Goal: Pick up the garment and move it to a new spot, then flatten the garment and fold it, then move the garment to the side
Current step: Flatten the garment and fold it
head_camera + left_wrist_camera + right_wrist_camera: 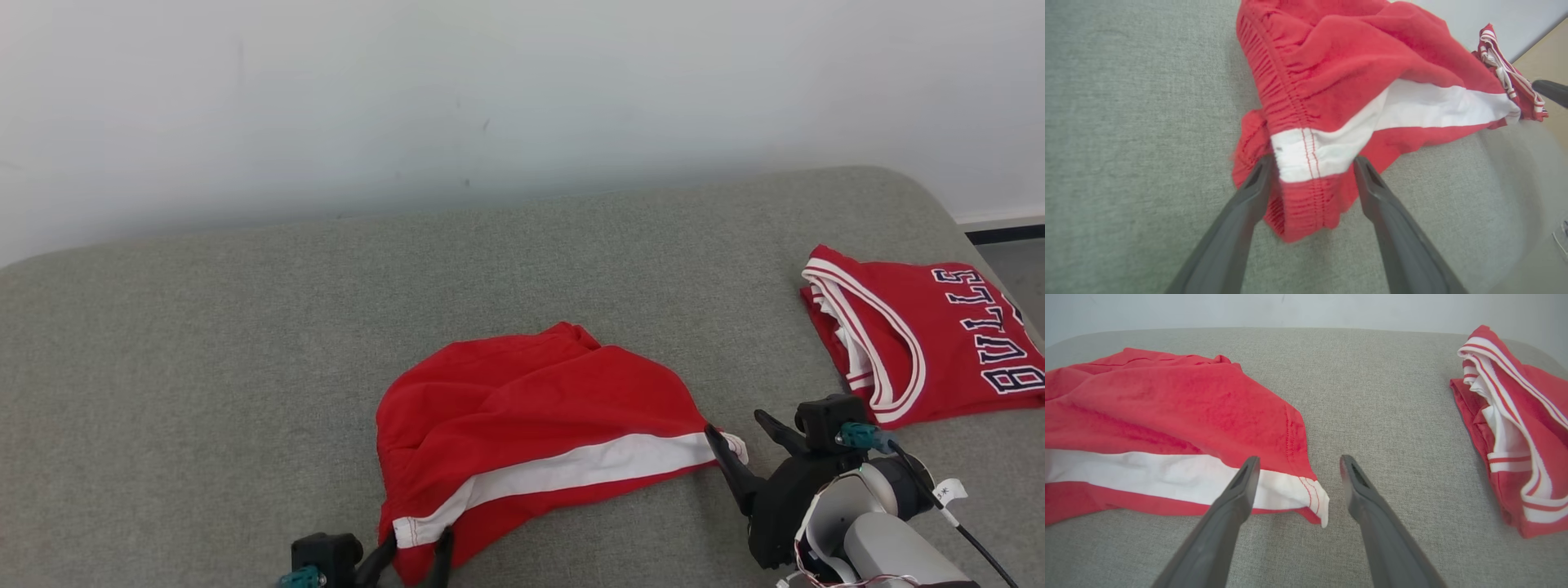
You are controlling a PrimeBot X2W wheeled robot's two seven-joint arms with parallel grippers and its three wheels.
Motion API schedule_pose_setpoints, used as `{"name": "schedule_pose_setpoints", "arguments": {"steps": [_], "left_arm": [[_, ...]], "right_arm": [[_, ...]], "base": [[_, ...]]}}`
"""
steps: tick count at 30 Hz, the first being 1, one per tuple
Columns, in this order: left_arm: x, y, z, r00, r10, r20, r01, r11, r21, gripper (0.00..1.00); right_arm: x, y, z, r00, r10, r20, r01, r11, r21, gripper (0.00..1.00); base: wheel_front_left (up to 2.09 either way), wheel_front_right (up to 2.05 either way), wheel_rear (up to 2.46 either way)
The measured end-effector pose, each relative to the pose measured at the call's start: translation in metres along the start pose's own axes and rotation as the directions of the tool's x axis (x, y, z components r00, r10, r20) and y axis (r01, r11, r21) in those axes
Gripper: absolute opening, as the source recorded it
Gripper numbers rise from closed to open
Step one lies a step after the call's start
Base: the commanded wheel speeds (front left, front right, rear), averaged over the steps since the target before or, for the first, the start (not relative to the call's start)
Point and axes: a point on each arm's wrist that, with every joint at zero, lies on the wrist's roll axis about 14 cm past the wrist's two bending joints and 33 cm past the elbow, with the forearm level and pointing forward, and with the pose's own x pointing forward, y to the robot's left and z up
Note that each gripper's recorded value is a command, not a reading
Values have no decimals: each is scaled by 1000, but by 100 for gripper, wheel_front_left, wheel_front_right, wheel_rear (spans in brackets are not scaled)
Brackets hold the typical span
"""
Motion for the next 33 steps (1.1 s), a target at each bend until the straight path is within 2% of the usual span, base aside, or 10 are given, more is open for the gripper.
{"name": "schedule_pose_setpoints", "arguments": {"steps": [5,6,8,9,11,12,13,18,26,33], "left_arm": [[6,-5,6,1000,-17,19,17,1000,-7,100],[6,-5,6,1000,-18,21,18,1000,-8,86],[6,-5,7,999,-19,29,19,1000,-7,42],[5,-4,8,999,-19,34,19,1000,-6,28],[4,-2,9,999,-16,39,16,1000,-3,17],[4,0,10,999,-15,45,15,1000,-1,3],[3,0,12,999,-15,52,15,1000,0,0],[0,5,15,998,-8,69,8,1000,0,0],[-1,4,11,998,-17,59,17,1000,7,0],[-1,4,10,998,-20,55,19,1000,10,0]], "right_arm": [[0,-3,-2,1000,-6,-5,6,1000,13,100],[0,-2,-4,1000,-5,-10,5,1000,20,100],[0,-2,-6,1000,-3,-17,3,1000,30,100],[0,-1,-7,1000,-1,-20,2,999,34,100],[0,-2,-9,1000,1,-27,0,999,34,100],[0,-2,-9,1000,1,-31,0,999,36,100],[1,-3,-10,999,2,-34,-1,999,35,100],[2,1,-15,998,15,-63,-11,998,58,100],[5,8,-34,988,35,-152,-10,987,162,100],[10,13,-32,989,40,-142,-3,969,249,100]], "base": [[0,0,0],[0,0,0],[0,0,0],[0,0,0],[0,0,0],[0,0,0],[0,0,0],[0,0,0],[0,0,0],[0,0,0]]}}
